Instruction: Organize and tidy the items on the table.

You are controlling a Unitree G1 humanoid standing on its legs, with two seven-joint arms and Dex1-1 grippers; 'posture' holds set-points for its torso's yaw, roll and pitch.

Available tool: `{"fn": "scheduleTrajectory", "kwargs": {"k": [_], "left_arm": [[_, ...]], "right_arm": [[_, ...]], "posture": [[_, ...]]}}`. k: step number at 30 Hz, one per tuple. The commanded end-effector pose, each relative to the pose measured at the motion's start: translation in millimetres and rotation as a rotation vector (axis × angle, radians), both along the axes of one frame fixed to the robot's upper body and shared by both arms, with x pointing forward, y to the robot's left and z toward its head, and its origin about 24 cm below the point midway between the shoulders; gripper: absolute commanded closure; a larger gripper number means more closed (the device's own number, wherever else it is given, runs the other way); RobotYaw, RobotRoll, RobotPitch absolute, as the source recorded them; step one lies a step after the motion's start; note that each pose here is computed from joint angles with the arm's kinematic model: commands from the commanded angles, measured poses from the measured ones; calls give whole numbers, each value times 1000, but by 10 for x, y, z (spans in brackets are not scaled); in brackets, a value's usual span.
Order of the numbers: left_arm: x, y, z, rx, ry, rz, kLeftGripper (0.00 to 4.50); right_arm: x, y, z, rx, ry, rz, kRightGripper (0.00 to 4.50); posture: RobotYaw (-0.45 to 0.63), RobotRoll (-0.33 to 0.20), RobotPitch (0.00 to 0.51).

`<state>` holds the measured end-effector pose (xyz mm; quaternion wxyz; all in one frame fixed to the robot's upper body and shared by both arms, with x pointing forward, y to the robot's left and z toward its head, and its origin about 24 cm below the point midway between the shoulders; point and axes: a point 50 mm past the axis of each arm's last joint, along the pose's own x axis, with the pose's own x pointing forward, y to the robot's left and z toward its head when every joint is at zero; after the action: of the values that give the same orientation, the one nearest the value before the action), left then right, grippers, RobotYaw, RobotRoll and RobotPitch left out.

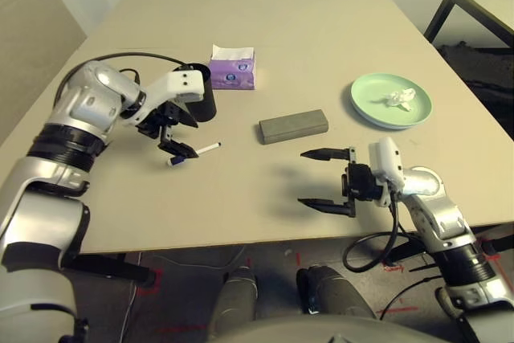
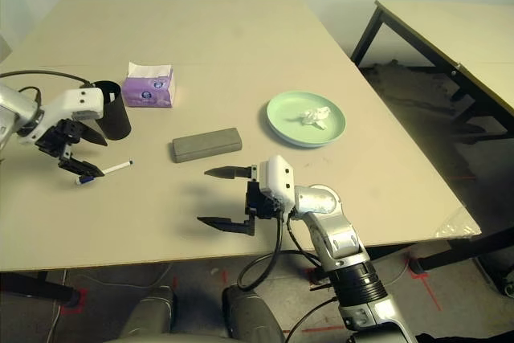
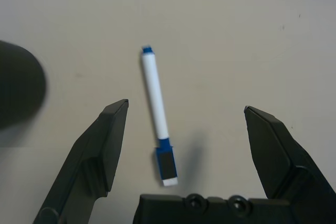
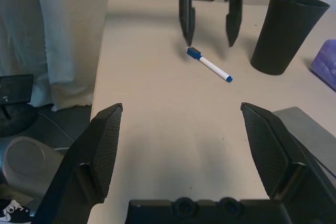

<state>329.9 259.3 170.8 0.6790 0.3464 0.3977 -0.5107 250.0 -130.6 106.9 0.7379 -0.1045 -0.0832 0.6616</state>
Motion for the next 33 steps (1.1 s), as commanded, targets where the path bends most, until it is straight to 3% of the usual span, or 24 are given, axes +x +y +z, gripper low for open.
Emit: {"fn": "scheduleTrajectory", "kwargs": {"k": [1, 10, 14, 24, 30, 33], "left_arm": [[-16, 32, -179, 21, 31, 8, 25], [85, 116, -294, 17, -34, 49, 25], [127, 133, -362, 19, -60, 53, 939], [184, 127, -353, -20, -134, 41, 4407], [163, 150, -227, -85, -170, 35, 4461], [125, 120, -49, -256, -213, 61, 4461]], "right_arm": [[18, 10, 2, -16, -8, 9, 0], [8, 27, 9, -14, -10, 10, 0], [13, 29, 10, -15, -11, 8, 0], [28, 30, 15, -18, -12, 1, 0], [53, 20, 21, -16, -12, -5, 0], [88, -16, 47, 8, 3, -56, 0]], "posture": [[-24, 0, 66], [-33, 0, 70], [-37, 0, 71], [-30, 0, 74], [-28, 0, 73], [-21, 0, 75]]}}
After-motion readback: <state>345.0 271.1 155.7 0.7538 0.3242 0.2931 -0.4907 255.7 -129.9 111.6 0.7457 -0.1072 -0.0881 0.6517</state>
